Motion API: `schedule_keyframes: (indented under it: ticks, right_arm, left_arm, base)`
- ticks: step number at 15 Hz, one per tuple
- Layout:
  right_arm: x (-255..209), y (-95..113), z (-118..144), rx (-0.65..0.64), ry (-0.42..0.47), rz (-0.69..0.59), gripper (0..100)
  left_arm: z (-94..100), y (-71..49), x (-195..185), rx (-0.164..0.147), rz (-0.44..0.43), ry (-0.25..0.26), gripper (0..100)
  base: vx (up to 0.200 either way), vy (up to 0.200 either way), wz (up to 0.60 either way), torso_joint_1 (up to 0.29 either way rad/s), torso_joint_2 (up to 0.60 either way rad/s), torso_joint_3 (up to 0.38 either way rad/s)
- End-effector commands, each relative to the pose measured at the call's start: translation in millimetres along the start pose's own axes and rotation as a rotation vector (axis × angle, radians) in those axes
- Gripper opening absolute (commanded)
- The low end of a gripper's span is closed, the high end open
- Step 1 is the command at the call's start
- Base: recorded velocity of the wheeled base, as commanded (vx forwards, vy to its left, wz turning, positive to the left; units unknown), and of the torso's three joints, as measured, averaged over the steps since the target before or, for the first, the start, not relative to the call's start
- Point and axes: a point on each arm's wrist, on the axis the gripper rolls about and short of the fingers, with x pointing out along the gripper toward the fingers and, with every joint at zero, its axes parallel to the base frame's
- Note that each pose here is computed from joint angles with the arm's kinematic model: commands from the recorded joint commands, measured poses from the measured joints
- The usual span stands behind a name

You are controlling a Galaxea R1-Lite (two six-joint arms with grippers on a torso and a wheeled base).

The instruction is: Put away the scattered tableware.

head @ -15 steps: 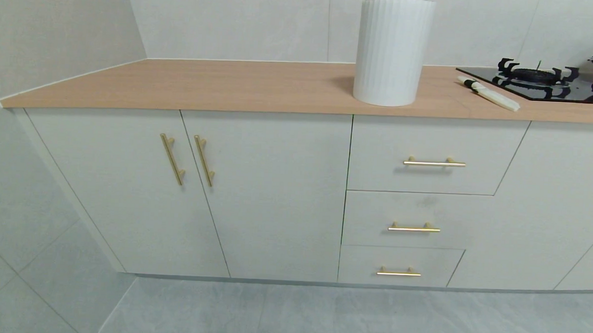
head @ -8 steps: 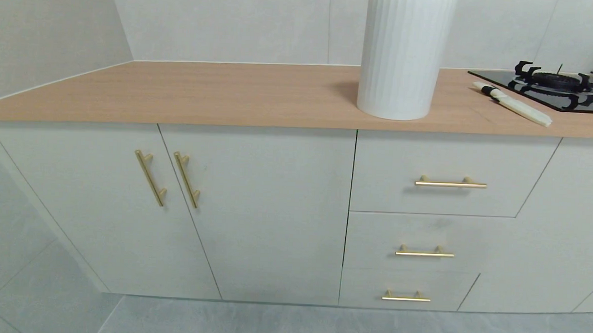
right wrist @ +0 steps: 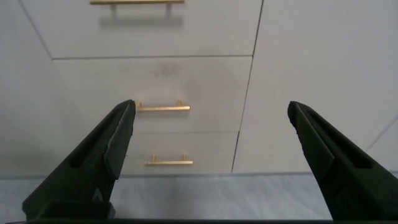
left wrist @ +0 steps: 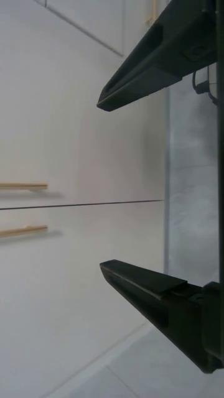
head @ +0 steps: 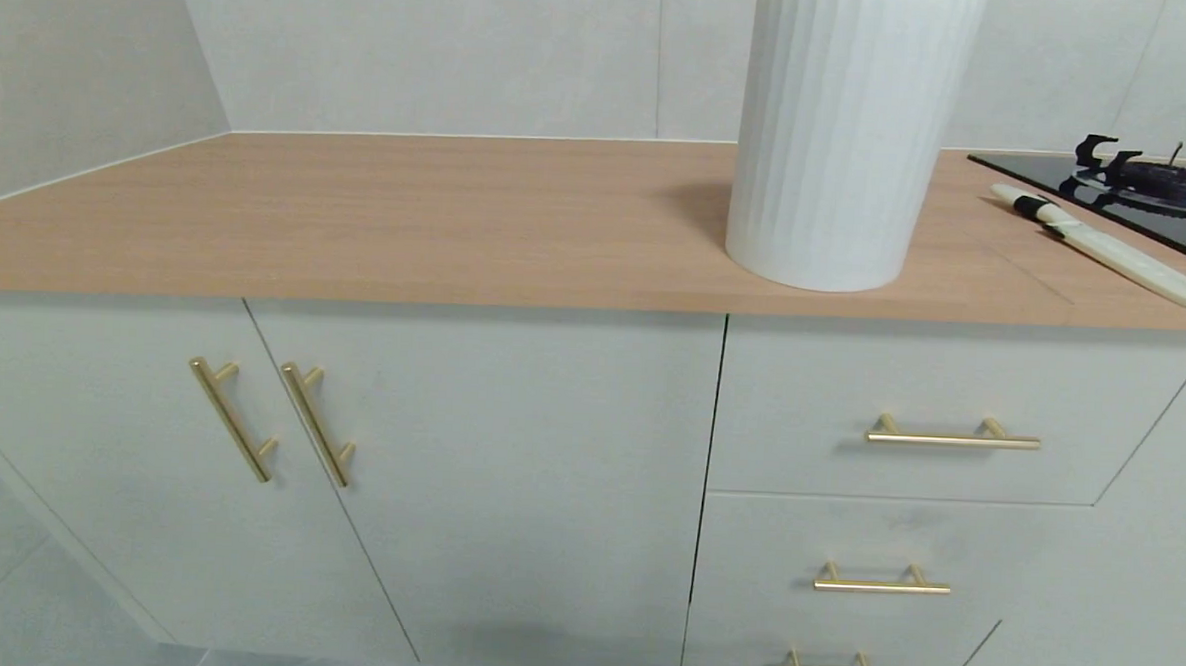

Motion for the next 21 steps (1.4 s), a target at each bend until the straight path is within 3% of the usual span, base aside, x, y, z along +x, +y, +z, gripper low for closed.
schedule_keyframes:
  ticks: [1, 21]
  right_arm:
    - [0.2, 0.0, 0.1, 0.0, 0.003, -0.001, 100]
    - [0.1, 0.0, 0.2, -0.002, 0.0, -0.001, 100]
  left_arm:
    - [0.0, 0.0, 0.0, -0.001, 0.001, 0.0, 100]
    - [0.0, 0.0, 0.0, 0.003, 0.001, 0.0, 100]
  base:
    - [0.2, 0.0, 0.0, 0.002, 0.0, 0.002]
    - [0.01, -0.01, -0.06, 0.001, 0.0, 0.001]
